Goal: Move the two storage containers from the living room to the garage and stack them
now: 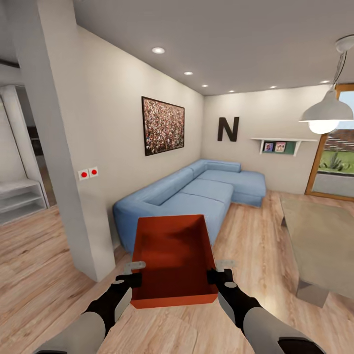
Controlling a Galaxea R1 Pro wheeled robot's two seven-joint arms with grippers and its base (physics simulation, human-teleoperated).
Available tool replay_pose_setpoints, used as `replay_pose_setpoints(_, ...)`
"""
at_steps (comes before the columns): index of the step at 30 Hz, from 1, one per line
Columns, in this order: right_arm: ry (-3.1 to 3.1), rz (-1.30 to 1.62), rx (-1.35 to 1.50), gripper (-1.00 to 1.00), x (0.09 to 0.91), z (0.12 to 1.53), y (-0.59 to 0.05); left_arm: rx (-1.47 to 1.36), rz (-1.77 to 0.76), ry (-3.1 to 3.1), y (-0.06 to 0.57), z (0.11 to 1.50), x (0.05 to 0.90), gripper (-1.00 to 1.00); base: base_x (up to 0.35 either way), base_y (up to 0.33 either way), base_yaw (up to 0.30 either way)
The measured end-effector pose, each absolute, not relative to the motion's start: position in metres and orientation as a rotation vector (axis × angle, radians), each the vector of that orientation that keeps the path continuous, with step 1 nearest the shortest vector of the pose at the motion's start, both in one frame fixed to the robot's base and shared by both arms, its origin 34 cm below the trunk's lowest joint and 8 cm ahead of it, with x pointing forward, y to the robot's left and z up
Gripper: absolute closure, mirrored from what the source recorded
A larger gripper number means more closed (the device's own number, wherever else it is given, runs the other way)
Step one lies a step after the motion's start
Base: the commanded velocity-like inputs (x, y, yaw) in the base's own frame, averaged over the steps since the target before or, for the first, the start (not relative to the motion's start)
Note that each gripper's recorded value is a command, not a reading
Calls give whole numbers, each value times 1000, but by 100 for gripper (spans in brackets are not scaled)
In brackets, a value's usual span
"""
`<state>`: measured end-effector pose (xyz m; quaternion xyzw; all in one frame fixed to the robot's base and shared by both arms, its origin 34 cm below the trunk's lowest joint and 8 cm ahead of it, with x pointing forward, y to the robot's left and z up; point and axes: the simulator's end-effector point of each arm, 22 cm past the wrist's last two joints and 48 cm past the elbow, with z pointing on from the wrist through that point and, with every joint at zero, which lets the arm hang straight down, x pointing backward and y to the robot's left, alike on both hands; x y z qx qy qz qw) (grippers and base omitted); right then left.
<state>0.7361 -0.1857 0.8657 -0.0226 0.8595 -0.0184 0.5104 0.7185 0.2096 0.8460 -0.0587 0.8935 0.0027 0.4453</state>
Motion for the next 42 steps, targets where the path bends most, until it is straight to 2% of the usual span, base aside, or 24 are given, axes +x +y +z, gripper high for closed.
replay_pose_setpoints(42, 2070, -42, -54, 100, 736, 865, -186, -145, 6, 2214, 209, 846, 718, 100, 0, 0, 285)
